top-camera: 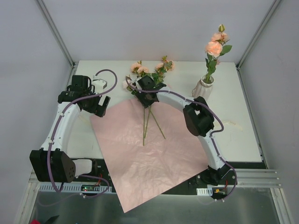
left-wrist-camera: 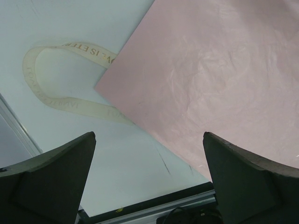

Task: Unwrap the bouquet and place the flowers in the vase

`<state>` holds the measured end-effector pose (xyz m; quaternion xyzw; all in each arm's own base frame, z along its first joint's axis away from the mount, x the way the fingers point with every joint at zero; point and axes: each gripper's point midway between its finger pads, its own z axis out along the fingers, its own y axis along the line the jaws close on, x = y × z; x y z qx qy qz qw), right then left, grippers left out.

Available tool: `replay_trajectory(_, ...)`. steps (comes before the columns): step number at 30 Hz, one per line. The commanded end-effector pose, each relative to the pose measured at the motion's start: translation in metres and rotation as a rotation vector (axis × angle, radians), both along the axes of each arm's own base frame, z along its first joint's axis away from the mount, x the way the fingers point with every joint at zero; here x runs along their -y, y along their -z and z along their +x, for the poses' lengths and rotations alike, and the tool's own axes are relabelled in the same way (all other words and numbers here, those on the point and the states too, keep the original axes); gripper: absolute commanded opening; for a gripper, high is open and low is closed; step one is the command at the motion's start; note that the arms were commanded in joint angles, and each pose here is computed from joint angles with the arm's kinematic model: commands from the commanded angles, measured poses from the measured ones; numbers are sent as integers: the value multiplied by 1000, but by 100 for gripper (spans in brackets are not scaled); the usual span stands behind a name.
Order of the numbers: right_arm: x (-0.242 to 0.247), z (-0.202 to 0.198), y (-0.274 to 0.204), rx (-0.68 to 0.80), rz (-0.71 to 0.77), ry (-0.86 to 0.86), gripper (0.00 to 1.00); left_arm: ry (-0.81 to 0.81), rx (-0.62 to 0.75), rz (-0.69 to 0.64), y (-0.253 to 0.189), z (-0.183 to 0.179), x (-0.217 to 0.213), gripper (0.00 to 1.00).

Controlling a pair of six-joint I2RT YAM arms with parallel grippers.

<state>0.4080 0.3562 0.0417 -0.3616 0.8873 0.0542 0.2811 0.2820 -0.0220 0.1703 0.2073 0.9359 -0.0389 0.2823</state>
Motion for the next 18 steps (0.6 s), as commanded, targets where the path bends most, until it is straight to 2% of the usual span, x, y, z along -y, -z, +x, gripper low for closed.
replay_trajectory(1,-10,7,-5,4,35,-6,50,9,-18,6,5,-2,-3,99)
replay_trajectory(5,-8,7,2,-6,26,3,48,7,-30,16,8,-1,-5,99)
replay_trajectory(8,-9,6,8,-23,26,8,42,11,-26,14,7,0,-4,99)
replay_trajectory(11,-13,4,10,-38,44,14,29,9,-26,15,7,-1,-5,99)
replay_trajectory(12,-13,4,8,-38,51,17,20,7,-26,16,8,-1,-5,99)
replay_trajectory(14,-15,4,4,-34,68,29,13,7,-26,18,8,-2,-5,99)
replay_trajectory(15,-15,4,-4,-25,82,31,6,6,-26,20,8,-3,-6,99)
replay_trajectory(16,-16,6,-10,-16,97,40,2,5,-24,25,8,-3,-7,99)
replay_trajectory(18,-17,5,-28,6,128,43,1,0,-12,32,4,-3,-8,99)
